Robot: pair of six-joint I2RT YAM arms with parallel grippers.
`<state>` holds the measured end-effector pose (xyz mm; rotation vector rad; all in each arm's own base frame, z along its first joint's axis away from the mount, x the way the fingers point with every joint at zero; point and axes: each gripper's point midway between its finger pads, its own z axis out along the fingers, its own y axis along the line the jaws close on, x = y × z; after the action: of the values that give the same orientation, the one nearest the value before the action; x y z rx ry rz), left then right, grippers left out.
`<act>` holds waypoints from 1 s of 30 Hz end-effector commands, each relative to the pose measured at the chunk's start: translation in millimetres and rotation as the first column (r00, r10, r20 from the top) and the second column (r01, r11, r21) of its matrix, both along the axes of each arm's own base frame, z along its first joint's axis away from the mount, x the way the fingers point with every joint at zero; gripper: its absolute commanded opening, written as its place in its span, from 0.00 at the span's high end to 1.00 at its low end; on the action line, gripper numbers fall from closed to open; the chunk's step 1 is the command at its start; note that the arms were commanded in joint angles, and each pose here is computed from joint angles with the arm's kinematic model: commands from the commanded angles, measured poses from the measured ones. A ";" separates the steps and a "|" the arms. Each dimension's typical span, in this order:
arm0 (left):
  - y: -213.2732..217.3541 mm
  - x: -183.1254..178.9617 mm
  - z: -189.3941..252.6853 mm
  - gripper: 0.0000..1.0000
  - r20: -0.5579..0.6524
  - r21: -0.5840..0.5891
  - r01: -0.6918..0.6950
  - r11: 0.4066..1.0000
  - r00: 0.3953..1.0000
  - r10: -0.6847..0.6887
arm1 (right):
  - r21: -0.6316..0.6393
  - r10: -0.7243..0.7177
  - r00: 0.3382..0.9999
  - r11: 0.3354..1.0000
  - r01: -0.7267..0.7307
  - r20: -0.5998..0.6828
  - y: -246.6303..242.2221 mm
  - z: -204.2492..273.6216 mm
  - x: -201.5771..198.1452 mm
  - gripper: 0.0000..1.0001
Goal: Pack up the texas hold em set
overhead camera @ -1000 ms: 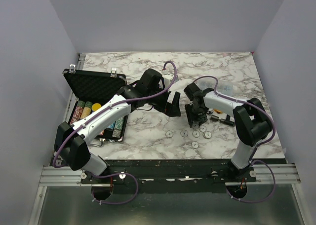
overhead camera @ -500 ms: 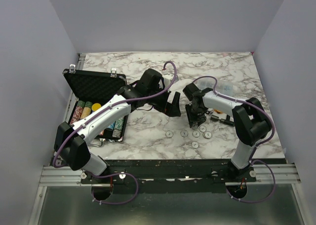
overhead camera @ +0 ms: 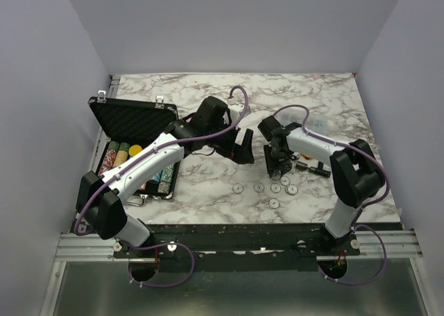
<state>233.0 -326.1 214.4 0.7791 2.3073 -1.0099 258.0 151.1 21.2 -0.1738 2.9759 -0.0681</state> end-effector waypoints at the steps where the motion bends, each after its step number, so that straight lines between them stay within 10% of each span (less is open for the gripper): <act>1: 0.3 -0.3 2.6 0.01 0.025 -0.008 0.010 1.000 1.000 -0.009 | -0.021 -0.044 0.995 0.999 0.046 0.089 -6.4 29.5 9.1 0.78; 30: -2.1 -3.0 4.0 0.02 0.013 -0.022 0.019 1.000 1.000 -0.019 | -0.102 -0.299 0.953 0.951 0.293 -0.045 -62.1 18.9 -50.0 0.76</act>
<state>232.9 -326.2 214.5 0.7791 2.3070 -1.0111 203.8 92.4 48.5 0.2040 3.0219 -0.2458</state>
